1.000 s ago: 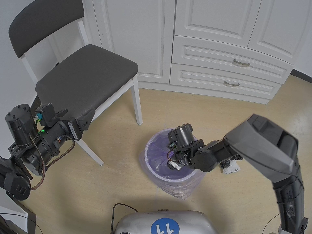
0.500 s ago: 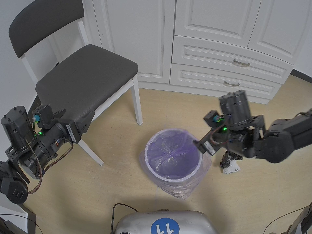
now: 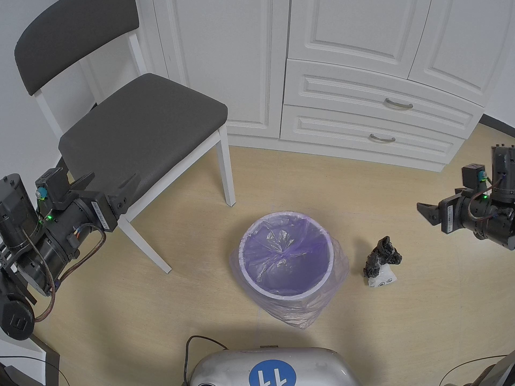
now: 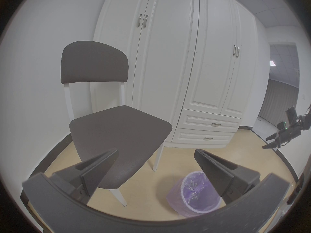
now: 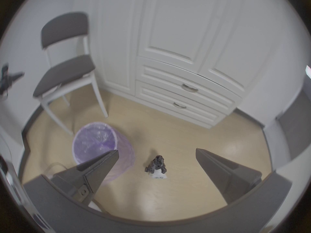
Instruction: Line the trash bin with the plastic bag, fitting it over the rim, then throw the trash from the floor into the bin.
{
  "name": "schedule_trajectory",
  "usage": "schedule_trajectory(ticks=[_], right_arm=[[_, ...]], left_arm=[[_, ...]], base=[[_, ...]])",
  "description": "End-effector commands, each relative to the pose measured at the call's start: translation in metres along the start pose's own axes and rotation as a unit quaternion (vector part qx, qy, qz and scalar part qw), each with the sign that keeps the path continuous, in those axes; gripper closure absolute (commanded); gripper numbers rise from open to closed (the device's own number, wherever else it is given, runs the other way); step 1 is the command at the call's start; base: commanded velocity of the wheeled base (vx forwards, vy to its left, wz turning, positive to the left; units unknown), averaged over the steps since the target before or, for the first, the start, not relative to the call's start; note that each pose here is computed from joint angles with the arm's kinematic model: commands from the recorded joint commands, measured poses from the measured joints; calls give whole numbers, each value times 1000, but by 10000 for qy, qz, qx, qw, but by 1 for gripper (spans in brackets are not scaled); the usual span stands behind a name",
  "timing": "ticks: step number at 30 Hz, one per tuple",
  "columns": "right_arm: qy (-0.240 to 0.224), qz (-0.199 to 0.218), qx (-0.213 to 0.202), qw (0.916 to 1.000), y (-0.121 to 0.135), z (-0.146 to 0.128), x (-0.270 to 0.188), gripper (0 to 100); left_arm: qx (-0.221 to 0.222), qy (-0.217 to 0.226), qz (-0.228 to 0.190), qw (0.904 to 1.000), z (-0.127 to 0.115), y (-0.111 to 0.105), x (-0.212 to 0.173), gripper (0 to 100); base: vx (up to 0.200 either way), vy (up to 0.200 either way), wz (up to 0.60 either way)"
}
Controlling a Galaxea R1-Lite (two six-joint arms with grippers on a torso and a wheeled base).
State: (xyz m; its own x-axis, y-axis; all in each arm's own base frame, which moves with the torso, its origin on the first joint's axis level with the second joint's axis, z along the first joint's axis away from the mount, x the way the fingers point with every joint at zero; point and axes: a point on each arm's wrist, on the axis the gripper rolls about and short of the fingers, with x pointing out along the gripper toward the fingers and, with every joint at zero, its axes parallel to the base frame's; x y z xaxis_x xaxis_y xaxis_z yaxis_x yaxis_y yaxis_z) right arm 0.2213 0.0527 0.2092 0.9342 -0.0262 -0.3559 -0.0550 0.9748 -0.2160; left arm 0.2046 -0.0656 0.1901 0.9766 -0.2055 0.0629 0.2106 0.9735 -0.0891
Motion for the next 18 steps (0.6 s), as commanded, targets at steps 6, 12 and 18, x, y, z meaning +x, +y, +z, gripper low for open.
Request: schedule_trajectory(ticks=[6, 12, 18], right_arm=[[35, -313, 1491, 9883, -26, -9, -3, 0], [136, -147, 1578, 9873, -32, -14, 22, 0], [402, 342, 1462, 9879, -26, -12, 62, 0]], left_arm=[[-7, 127, 229, 9997, -6, 9, 4, 0], [-10, 310, 315, 9990, -15, 13, 3, 0], [-74, 453, 324, 9984, -22, 13, 5, 0]], base=[[0, 0, 0], [0, 0, 0], [0, 0, 0]])
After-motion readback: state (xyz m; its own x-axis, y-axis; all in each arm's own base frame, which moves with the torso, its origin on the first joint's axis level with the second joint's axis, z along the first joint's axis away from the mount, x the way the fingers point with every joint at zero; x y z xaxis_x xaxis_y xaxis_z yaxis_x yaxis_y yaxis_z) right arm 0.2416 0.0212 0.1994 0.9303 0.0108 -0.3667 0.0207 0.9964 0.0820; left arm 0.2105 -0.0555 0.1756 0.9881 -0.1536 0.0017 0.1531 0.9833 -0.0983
